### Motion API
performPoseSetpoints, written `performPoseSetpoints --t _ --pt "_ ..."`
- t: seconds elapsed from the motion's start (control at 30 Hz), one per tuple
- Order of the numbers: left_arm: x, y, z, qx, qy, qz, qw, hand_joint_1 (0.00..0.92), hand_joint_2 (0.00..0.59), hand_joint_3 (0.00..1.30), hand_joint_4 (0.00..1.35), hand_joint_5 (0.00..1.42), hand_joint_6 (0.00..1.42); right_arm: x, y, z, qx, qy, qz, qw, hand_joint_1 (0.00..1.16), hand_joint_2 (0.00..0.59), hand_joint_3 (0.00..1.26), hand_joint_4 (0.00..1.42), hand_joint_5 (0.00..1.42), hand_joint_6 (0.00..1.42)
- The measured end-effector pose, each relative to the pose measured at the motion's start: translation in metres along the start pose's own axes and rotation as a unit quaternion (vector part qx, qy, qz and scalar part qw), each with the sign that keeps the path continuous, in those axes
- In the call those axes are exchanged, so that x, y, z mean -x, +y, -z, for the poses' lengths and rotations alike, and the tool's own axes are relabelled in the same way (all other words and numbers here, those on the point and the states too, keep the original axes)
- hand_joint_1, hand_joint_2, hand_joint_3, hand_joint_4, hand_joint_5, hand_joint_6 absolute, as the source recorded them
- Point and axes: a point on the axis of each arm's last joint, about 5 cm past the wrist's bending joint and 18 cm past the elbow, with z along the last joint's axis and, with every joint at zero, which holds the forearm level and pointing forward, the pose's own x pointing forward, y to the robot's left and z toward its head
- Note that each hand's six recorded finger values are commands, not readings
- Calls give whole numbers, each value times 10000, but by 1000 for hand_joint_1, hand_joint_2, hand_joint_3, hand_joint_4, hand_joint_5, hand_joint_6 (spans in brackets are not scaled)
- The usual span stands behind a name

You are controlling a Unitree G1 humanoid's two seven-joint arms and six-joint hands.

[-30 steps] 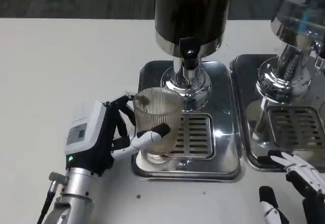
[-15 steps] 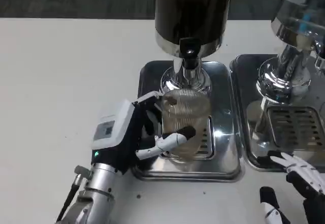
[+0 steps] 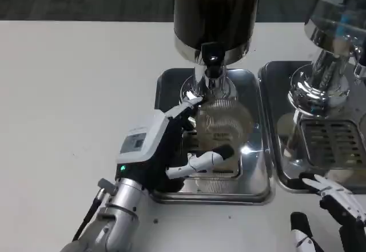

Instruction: Grasp the cup under the faucet to collect the drink, then remove the cup.

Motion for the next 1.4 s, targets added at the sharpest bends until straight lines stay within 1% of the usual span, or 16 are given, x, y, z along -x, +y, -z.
performPoseSetpoints --t 0.23,0.4,0.6,0.7,0.8,0.97,1.07,1.1,1.23,1.33,1.4 --pt "-16 31 10 -105 78 -64 9999 99 85 199 227 376 391 2 0 -3 -51 42 -13 10000 278 461 409 284 262 446" --pt "-26 52 9 -194 140 -128 9996 84 86 199 217 356 359 -1 -1 -2 -65 46 -39 10000 278 461 410 285 262 446" --pt "-2 88 47 -357 290 -207 9987 83 86 199 216 354 347 -25 0 1 -86 26 -33 10000 278 461 410 285 262 446" --pt "-2 115 58 -404 306 -281 9983 83 86 199 216 353 344 -39 4 8 -91 16 -36 10000 278 461 410 285 262 446" --pt "10 133 76 -439 354 -319 9979 83 86 199 216 345 332 -34 13 23 -86 53 -63 9999 278 461 410 285 263 446" --pt "43 175 119 -489 420 -362 9973 81 86 199 216 341 308 -55 18 27 -88 24 -48 9999 278 461 411 285 269 446" --pt "67 215 122 -492 364 -457 9971 76 87 199 216 339 305 -62 20 29 -95 21 -42 9999 277 461 411 285 271 446" --pt "90 231 111 -462 305 -521 9971 75 87 199 216 339 304 -65 22 30 -100 20 -40 9999 277 461 412 285 271 446" --pt "162 247 63 -352 110 -604 9975 72 84 199 216 338 303 -63 26 33 -108 35 -43 9999 277 461 416 285 272 446" --pt "295 307 36 -212 -41 -654 9976 67 78 199 216 337 312 -60 29 35 -120 55 -43 9999 277 461 418 285 272 446" --pt "383 356 36 -140 -44 -666 9977 64 78 199 216 337 316 -58 31 37 -124 65 -43 9999 277 461 418 285 272 446"
